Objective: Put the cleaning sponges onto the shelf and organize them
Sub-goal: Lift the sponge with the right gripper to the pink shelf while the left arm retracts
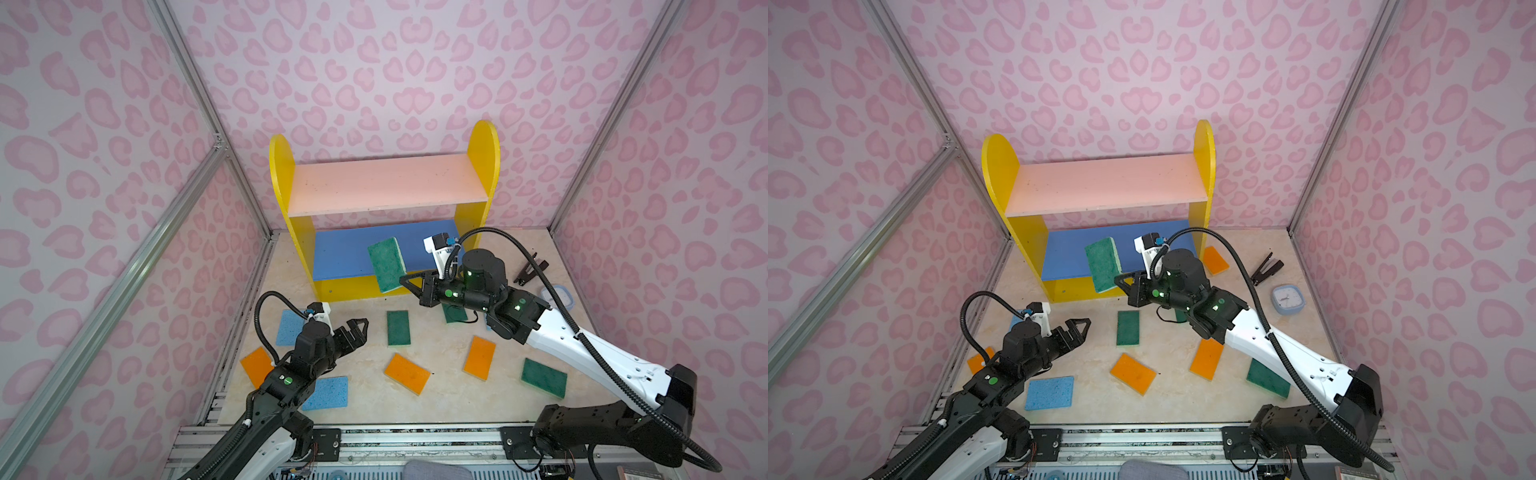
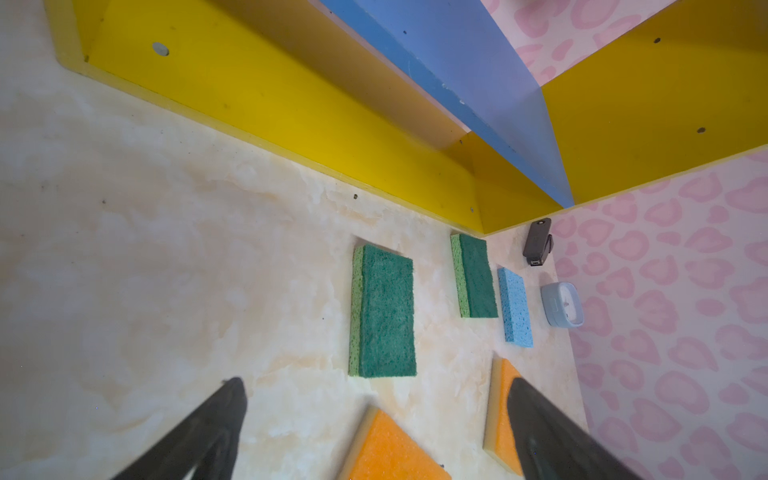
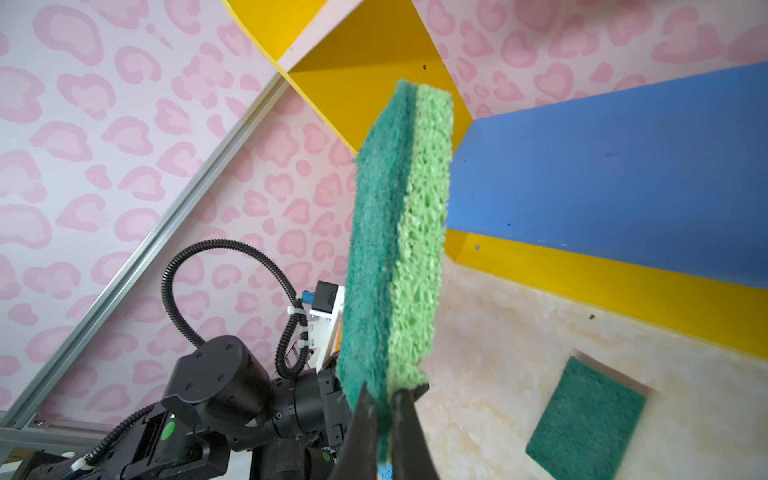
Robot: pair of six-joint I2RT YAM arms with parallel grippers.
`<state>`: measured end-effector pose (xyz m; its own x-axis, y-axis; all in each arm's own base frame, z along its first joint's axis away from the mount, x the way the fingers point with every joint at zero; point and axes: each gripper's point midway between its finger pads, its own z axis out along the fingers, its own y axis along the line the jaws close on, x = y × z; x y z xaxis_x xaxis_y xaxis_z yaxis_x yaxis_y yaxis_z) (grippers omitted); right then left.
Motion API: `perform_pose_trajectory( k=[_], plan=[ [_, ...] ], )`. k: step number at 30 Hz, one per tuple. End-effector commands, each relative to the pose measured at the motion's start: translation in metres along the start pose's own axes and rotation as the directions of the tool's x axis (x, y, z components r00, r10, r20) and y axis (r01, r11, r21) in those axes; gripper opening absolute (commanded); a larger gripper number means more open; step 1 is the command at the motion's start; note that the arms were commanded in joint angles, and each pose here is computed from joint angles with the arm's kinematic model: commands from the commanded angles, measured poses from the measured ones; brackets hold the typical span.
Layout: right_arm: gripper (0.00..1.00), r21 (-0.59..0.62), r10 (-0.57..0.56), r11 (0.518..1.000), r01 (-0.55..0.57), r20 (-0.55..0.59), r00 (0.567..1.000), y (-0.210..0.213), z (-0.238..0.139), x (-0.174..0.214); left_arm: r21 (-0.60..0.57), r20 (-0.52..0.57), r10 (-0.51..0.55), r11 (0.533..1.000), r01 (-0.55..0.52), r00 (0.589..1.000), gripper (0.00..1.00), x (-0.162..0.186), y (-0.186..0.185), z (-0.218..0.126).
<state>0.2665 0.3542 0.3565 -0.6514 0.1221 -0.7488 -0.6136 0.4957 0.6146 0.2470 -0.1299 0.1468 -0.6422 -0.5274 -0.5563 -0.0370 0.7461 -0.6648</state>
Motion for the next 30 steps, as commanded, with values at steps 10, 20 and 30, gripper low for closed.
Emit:
perform_pose_trajectory(
  k=[10,20,30],
  plan=[
    [0.00,-0.012,-0.113,0.993,0.115,0.085,0.990,0.044,0.043,-0.081,-0.015,0.059,0.024,1.000,-0.023,0.998,0.98,-0.011,0.001,-0.010],
    [0.00,-0.039,-0.102,0.993,0.109,0.139,0.985,0.055,0.095,-0.122,-0.028,0.100,0.048,0.999,-0.045,0.994,0.99,-0.022,-0.002,-0.022],
    [0.00,-0.127,0.019,0.992,0.003,0.172,0.985,0.056,0.149,-0.140,-0.035,0.139,0.052,0.998,-0.048,0.989,1.00,-0.032,-0.004,-0.033]
  ],
)
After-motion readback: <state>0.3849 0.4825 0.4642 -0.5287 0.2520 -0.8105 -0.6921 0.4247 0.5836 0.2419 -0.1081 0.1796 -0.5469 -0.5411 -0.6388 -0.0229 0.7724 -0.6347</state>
